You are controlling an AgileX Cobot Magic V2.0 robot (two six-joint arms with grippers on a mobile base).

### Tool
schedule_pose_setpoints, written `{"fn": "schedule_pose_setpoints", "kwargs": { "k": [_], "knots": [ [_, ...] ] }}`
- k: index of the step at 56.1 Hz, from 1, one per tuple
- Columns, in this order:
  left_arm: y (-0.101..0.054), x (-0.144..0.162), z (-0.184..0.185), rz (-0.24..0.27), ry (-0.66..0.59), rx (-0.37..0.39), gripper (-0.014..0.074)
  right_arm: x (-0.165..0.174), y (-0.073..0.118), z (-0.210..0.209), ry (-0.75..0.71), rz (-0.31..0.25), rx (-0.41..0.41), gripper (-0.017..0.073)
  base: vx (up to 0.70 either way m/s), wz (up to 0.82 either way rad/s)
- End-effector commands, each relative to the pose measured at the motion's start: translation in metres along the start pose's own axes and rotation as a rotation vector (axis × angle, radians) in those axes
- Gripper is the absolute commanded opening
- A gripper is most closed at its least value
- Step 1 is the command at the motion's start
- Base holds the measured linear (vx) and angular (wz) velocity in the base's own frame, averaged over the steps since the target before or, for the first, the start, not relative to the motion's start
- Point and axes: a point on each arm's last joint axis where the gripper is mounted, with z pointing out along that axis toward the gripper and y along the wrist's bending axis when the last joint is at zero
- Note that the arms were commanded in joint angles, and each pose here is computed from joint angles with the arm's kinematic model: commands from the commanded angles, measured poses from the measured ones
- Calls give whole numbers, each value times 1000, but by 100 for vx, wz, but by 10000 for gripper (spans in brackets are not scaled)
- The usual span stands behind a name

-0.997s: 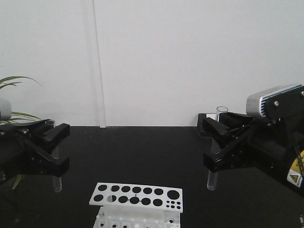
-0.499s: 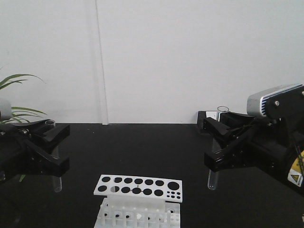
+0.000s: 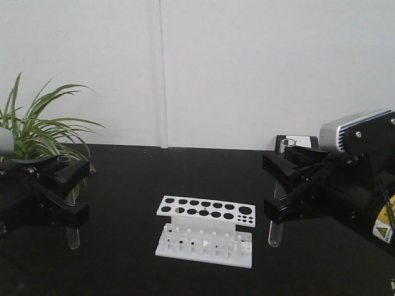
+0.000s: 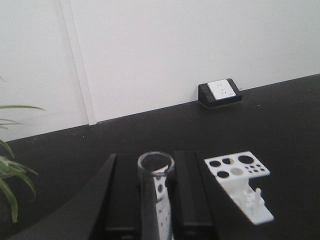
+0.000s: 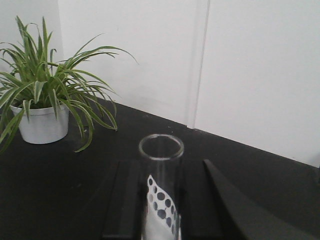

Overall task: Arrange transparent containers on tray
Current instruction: 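Keep both tubes held while the base drives to the yellow tray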

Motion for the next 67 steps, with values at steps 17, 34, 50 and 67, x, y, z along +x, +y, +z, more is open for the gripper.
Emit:
{"fn": "schedule_pose_setpoints", "kwargs": {
  "k": [17, 34, 50, 67],
  "knots": [
    [-3, -22, -7, -17, -132, 24, -6, -23, 2, -7, -124, -1, -24, -13, -29, 12],
    [-3, -22, -7, -17, -131, 24, -6, -23, 2, -7, -124, -1, -24, -13, -33, 24],
    [-3, -22, -7, -17, -130, 23, -6, -23, 2, -7, -124, -1, -24, -13, -35, 43],
    [-3, -22, -7, -17, -130, 23, -6, -23, 2, -7, -124, -1, -24, -13, -35, 52]
  ]
}}
